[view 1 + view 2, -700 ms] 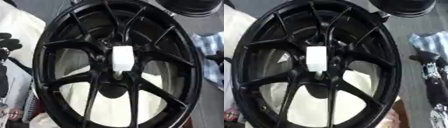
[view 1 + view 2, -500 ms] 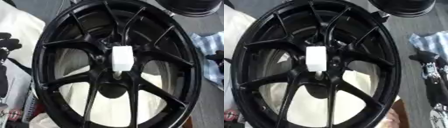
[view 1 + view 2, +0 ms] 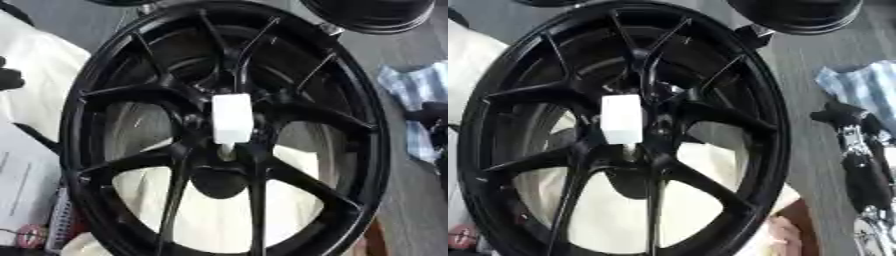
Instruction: Pull the pin out of the wheel hub.
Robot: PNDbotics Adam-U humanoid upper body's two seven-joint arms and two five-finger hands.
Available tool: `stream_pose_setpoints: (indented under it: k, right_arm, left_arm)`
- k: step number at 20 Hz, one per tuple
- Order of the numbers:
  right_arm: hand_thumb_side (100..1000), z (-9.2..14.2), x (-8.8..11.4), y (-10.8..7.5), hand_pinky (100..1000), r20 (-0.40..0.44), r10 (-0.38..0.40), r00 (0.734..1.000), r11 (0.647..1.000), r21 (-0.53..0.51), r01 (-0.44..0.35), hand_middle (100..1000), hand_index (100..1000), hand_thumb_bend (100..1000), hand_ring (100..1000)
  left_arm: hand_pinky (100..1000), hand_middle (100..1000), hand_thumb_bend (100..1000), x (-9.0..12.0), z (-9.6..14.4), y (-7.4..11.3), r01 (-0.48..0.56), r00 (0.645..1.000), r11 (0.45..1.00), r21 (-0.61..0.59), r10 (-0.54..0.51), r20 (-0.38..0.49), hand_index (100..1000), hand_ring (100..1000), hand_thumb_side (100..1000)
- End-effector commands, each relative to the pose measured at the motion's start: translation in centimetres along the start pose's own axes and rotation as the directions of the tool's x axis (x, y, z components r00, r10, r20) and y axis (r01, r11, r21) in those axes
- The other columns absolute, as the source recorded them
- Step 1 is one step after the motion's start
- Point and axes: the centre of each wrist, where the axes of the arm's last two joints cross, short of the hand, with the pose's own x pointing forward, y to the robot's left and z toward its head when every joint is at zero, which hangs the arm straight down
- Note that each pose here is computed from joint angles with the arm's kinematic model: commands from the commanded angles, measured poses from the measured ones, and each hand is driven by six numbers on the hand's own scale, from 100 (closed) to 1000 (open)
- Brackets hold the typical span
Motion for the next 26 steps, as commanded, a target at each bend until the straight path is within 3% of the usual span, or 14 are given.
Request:
stream_pose_setpoints:
  k: [1, 7, 12, 13, 14, 17, 20, 26]
  right_arm:
    - [617, -0.2, 0.8, -0.5, 987, 0.017, 0.031, 0.999, 0.999, 0.007, -0.031, 601, 709, 100, 736]
    - [620, 0.1, 0.6, -0.6, 987, 0.003, 0.037, 0.999, 0.999, 0.007, -0.037, 601, 709, 100, 736]
    - [620, 0.1, 0.6, -0.5, 987, 0.002, 0.035, 0.999, 0.999, 0.007, -0.035, 601, 709, 100, 736]
    - [614, 0.2, 0.6, -0.5, 987, -0.001, 0.039, 0.999, 0.999, 0.014, -0.039, 601, 709, 100, 736]
    - [614, 0.2, 0.6, -0.6, 987, -0.006, 0.045, 0.999, 0.999, 0.024, -0.044, 601, 709, 100, 736]
    - [615, 0.5, 0.5, -0.7, 987, -0.015, 0.049, 0.999, 0.998, 0.036, -0.049, 601, 709, 100, 736]
    - [614, 0.6, 0.5, -0.6, 987, -0.019, 0.047, 0.999, 0.998, 0.04, -0.046, 601, 709, 100, 736]
    - [617, 0.7, 0.4, -0.6, 987, -0.024, 0.046, 0.999, 0.998, 0.05, -0.045, 601, 709, 100, 737]
  left_arm:
    - [695, 646, 100, 1.1, -1.3, 1.1, 0.1, 0.992, 0.991, -0.084, -0.094, 0.08, 802, 660, 607]
    - [701, 649, 100, 2.6, -3.7, 2.7, 0.193, 0.973, 0.959, -0.207, -0.159, 0.168, 800, 665, 586]
    - [701, 649, 100, 3.4, -4.7, 4.1, 0.216, 0.968, 0.948, -0.232, -0.176, 0.181, 800, 665, 586]
    - [719, 653, 100, 3.5, -4.8, 4.1, 0.219, 0.966, 0.945, -0.242, -0.176, 0.188, 797, 675, 517]
    - [721, 654, 100, 3.7, -5.1, 4.1, 0.235, 0.962, 0.935, -0.266, -0.183, 0.204, 797, 677, 515]
    - [734, 658, 100, 4.5, -6.4, 3.7, 0.314, 0.941, 0.877, -0.363, -0.236, 0.244, 796, 686, 492]
    - [738, 660, 100, 5.5, -7.7, 3.4, 0.415, 0.905, 0.785, -0.46, -0.301, 0.301, 795, 690, 484]
    - [756, 663, 100, 7.3, -9.8, 2.3, 0.564, 0.825, 0.613, -0.553, -0.379, 0.42, 798, 709, 478]
